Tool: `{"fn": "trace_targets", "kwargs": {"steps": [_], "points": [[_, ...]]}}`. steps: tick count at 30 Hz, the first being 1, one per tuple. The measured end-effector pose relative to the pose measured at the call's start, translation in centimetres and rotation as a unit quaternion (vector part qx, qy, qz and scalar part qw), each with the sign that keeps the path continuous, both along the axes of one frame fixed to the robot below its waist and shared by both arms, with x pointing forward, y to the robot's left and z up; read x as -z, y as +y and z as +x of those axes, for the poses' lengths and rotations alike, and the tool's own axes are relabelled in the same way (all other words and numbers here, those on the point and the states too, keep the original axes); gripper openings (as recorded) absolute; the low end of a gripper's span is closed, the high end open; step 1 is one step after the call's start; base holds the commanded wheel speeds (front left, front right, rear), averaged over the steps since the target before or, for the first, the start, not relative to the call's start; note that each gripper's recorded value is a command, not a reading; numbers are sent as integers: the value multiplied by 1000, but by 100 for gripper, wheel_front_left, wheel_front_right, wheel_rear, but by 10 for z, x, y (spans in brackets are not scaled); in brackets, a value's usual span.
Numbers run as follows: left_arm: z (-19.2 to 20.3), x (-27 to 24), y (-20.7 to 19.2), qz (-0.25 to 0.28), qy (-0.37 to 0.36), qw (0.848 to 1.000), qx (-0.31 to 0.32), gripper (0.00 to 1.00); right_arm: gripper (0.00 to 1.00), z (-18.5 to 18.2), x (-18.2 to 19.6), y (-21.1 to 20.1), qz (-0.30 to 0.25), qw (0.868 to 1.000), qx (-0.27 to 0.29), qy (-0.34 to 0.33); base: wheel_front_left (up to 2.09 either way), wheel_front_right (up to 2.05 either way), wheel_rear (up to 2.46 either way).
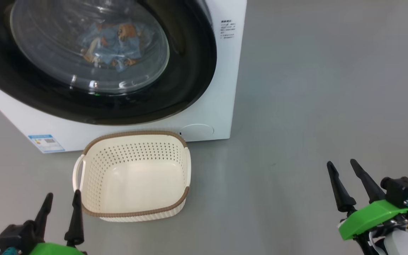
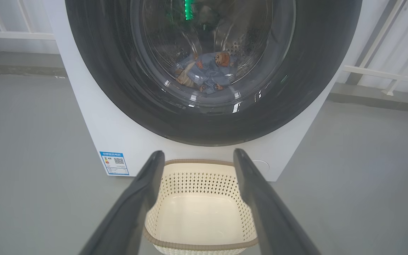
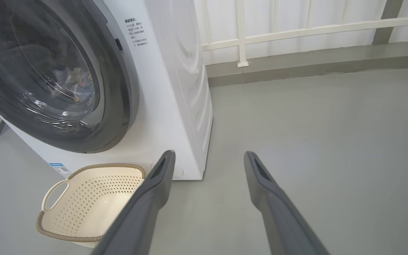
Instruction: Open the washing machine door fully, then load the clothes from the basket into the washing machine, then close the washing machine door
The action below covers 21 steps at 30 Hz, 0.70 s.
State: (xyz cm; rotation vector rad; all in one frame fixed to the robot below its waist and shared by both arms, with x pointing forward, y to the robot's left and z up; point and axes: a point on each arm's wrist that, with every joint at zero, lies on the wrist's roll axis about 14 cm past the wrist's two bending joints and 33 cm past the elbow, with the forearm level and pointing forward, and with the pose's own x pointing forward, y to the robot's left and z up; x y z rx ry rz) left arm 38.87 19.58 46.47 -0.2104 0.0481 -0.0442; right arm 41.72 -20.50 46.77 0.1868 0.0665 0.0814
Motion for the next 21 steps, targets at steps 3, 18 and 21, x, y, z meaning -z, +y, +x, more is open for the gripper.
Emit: {"fn": "trace_targets", "kwargs": {"steps": [3,18,21], "points": [[-6,2,-4,2,4,1000,6,100,100,-14,-1,-14,0,1000,20,0,0,0,0],[-17,-3,-3,14,-2,1000,9,100,100,-46,0,-42,2,998,63,1,0,0,0],[-20,-2,-3,14,-1,1000,9,100,100,-49,0,-43,3,998,66,0,0,0,0]]}}
